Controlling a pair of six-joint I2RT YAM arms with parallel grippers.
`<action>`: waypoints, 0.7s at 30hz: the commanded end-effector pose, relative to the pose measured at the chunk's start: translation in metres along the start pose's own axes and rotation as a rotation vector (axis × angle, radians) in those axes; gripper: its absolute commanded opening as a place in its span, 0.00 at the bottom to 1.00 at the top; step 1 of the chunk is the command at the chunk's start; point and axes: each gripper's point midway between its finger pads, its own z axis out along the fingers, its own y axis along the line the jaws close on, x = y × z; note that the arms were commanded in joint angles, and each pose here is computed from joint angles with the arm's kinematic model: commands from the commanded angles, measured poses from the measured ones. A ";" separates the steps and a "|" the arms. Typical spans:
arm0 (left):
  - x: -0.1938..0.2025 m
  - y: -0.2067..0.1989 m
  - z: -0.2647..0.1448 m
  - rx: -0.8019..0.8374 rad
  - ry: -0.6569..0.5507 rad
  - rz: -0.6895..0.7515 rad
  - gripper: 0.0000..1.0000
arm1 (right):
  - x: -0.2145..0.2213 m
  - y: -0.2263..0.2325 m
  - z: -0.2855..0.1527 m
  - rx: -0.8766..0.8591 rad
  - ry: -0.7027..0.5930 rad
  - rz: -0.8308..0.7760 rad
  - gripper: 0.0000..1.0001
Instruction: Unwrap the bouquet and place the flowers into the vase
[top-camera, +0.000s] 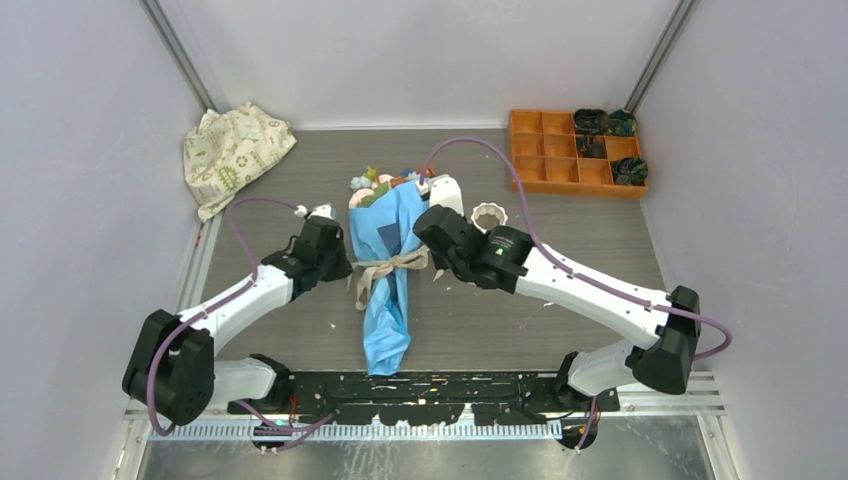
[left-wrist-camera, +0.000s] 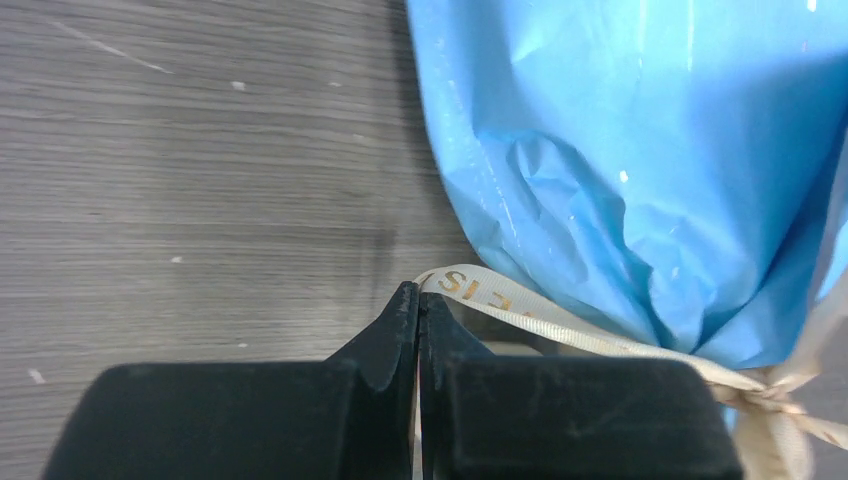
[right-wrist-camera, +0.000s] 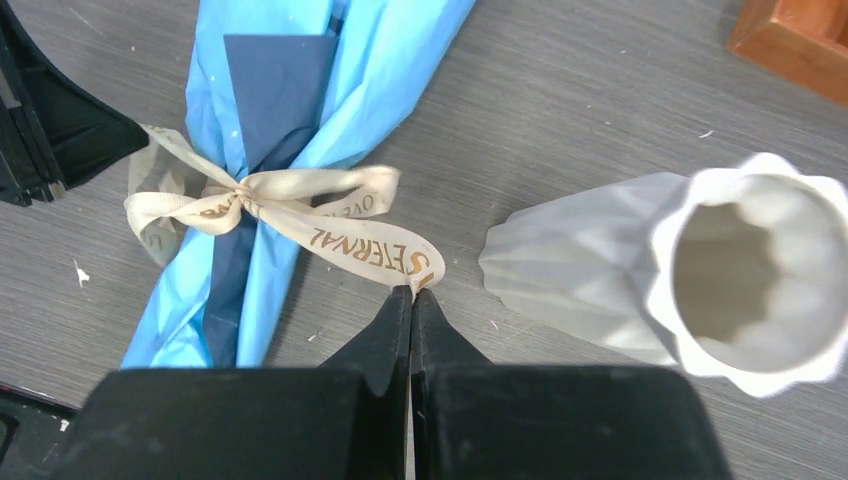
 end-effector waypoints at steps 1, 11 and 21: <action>-0.018 0.026 0.003 -0.084 -0.030 -0.068 0.00 | -0.038 -0.026 -0.037 0.045 -0.127 0.056 0.01; -0.029 0.032 0.039 -0.112 0.002 -0.097 0.00 | -0.032 -0.097 -0.103 0.156 -0.210 0.198 0.01; -0.030 0.028 0.058 -0.112 0.028 -0.111 0.00 | -0.013 -0.169 -0.162 0.271 -0.303 0.345 0.01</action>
